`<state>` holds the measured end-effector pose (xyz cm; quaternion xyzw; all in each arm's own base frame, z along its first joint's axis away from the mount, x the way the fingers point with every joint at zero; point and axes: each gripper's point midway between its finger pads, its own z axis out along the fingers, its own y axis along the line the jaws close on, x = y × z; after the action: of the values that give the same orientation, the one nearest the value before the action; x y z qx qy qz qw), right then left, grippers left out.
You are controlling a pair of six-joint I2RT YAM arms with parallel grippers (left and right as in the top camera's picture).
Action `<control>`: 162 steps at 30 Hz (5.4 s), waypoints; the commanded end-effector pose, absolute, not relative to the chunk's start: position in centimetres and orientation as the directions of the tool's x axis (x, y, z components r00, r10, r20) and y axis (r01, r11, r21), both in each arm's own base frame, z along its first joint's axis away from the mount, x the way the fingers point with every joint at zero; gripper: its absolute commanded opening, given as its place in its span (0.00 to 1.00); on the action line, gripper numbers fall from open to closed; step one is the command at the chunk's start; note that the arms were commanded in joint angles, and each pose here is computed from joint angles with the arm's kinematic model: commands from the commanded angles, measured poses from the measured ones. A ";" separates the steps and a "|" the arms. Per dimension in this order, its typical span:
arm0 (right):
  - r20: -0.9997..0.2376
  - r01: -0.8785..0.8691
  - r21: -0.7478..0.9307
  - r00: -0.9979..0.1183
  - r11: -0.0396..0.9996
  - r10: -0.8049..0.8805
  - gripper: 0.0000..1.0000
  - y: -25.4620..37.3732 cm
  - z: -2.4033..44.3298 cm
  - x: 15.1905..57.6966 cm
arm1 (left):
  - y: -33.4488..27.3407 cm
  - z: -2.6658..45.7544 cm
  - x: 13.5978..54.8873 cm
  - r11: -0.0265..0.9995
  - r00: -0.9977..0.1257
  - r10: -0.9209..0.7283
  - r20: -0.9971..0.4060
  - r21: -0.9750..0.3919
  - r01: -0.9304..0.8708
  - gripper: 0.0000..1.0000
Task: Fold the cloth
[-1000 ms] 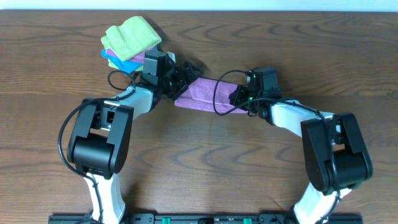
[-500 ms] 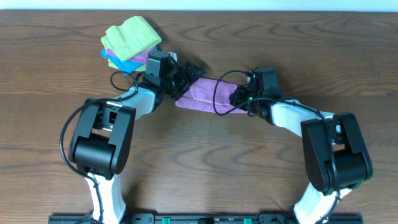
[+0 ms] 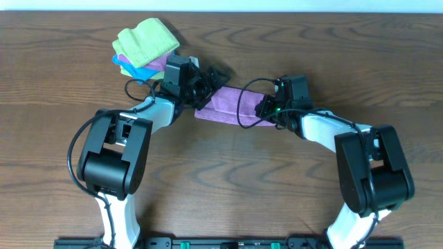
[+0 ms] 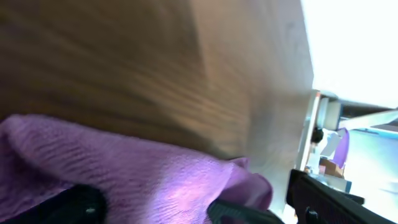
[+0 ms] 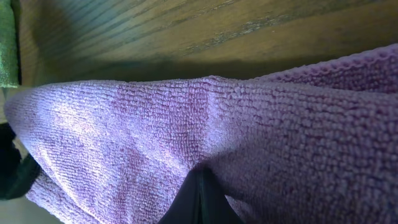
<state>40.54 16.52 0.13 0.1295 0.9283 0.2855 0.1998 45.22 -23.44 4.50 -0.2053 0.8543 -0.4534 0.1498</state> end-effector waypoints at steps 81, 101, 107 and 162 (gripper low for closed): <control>-0.264 0.154 0.514 -0.908 0.844 0.326 0.02 15.8 -1.6 39.2 | -19.2 3.9 46.8 0.666 -0.861 -0.424 -0.282 -0.741 -0.085 0.64; -0.266 0.155 0.511 -0.907 0.846 0.327 0.01 15.8 -1.6 39.2 | -20.2 5.3 47.3 0.596 -0.859 -0.447 -0.252 -0.800 -0.075 0.64; -0.268 0.156 0.509 -0.906 0.847 0.328 0.02 15.7 -1.6 39.2 | -20.9 5.9 47.0 0.562 -0.872 -0.431 -0.230 -0.825 -0.060 0.64; -0.243 0.180 0.482 -0.913 0.857 0.328 0.01 15.3 -2.2 38.5 | -16.6 8.6 47.4 0.435 -0.893 -0.395 -0.214 -0.900 0.024 0.71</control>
<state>39.92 16.11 -0.15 0.1328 0.9376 0.2670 0.1787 47.26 -17.12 8.82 -0.1320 0.8144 -0.5343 0.1840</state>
